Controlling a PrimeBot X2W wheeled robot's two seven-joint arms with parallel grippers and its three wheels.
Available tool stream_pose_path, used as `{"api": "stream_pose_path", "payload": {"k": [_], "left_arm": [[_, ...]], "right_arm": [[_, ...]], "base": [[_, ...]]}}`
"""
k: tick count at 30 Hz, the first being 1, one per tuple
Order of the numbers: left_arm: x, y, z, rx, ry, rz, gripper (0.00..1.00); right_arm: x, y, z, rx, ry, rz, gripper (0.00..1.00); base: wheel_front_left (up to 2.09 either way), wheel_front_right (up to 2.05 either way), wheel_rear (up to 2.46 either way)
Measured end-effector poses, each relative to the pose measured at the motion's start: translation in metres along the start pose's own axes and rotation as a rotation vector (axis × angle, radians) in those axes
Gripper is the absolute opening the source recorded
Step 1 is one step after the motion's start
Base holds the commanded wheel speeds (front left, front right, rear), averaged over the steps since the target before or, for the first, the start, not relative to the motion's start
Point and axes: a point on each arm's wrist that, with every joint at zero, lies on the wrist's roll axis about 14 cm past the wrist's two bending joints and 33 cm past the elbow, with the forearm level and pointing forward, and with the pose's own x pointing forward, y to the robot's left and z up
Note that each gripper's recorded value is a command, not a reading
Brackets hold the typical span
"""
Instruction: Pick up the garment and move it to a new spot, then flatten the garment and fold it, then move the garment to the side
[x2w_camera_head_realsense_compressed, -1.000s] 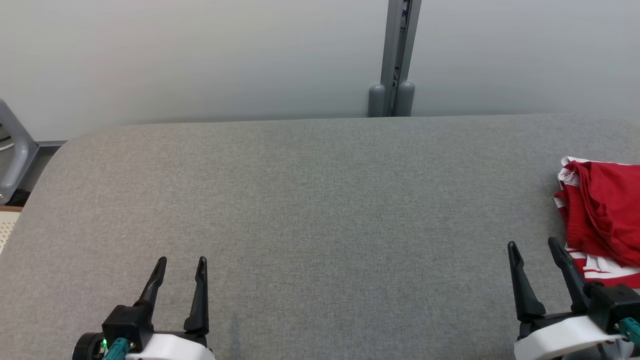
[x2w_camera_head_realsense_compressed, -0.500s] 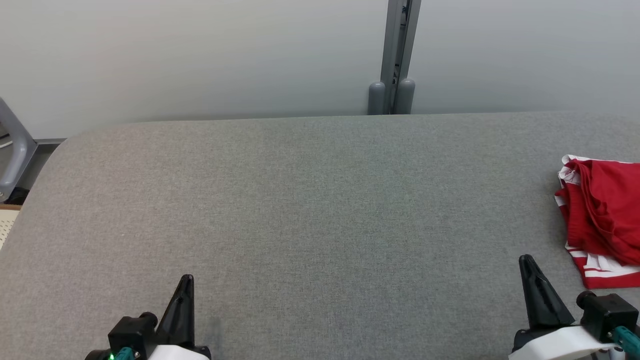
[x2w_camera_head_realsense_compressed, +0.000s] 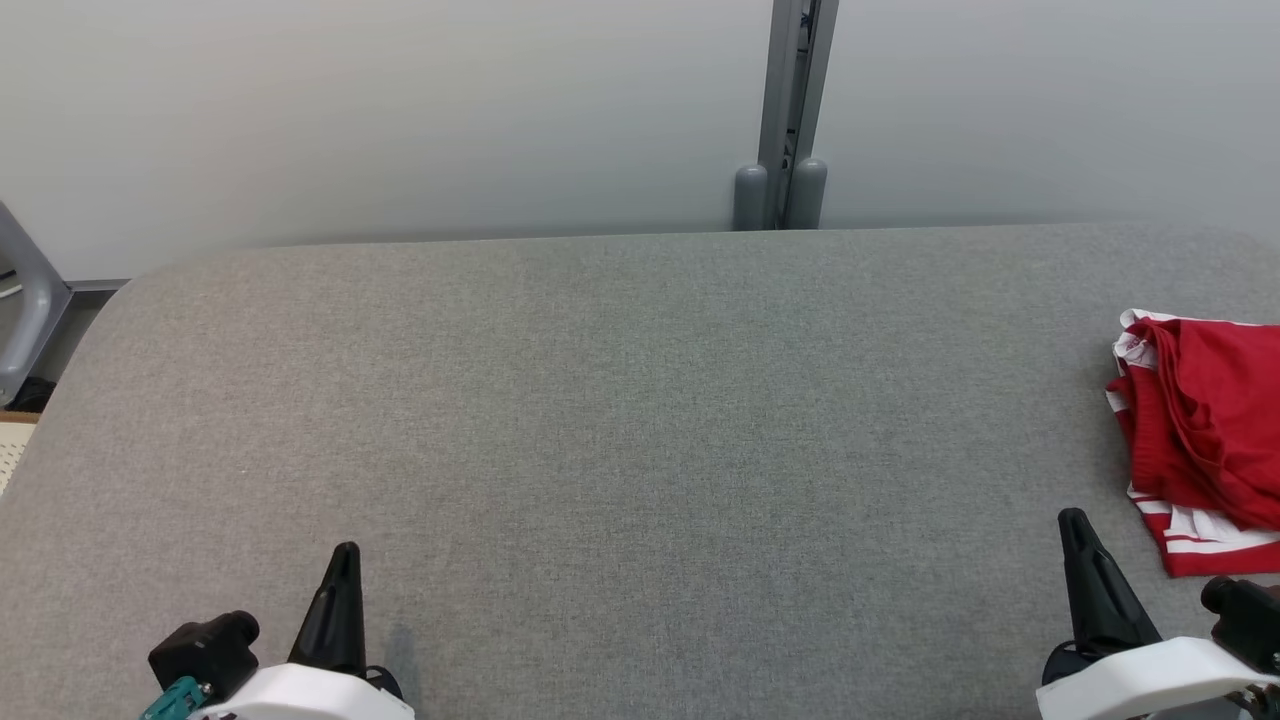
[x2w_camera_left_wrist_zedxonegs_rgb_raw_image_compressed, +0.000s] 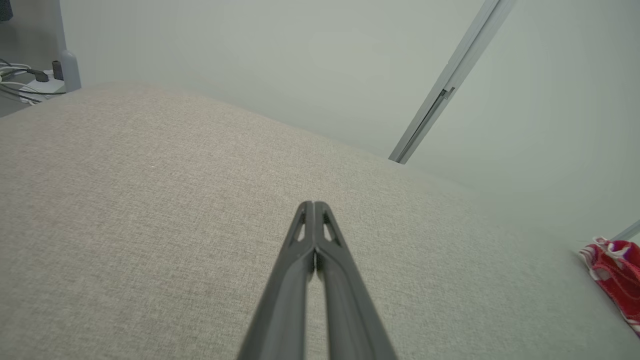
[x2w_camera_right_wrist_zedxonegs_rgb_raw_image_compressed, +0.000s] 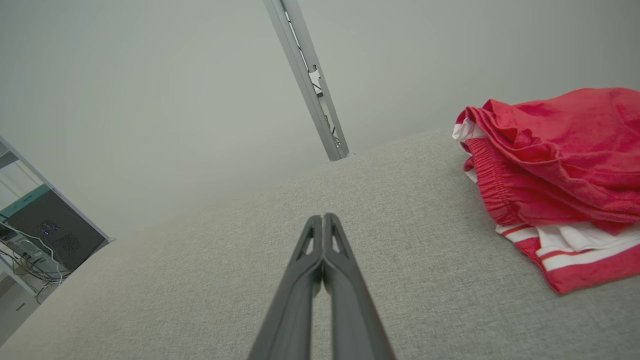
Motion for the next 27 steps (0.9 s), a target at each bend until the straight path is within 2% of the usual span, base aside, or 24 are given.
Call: {"api": "stream_pose_path", "payload": {"k": [27], "left_arm": [[0.013, 0.003, 0.012, -0.407, 0.021, 0.012, 0.00]], "right_arm": [[0.007, -0.012, 0.007, 0.403, -0.013, -0.049, 0.00]], "base": [[0.00, 0.00, 0.00]]}}
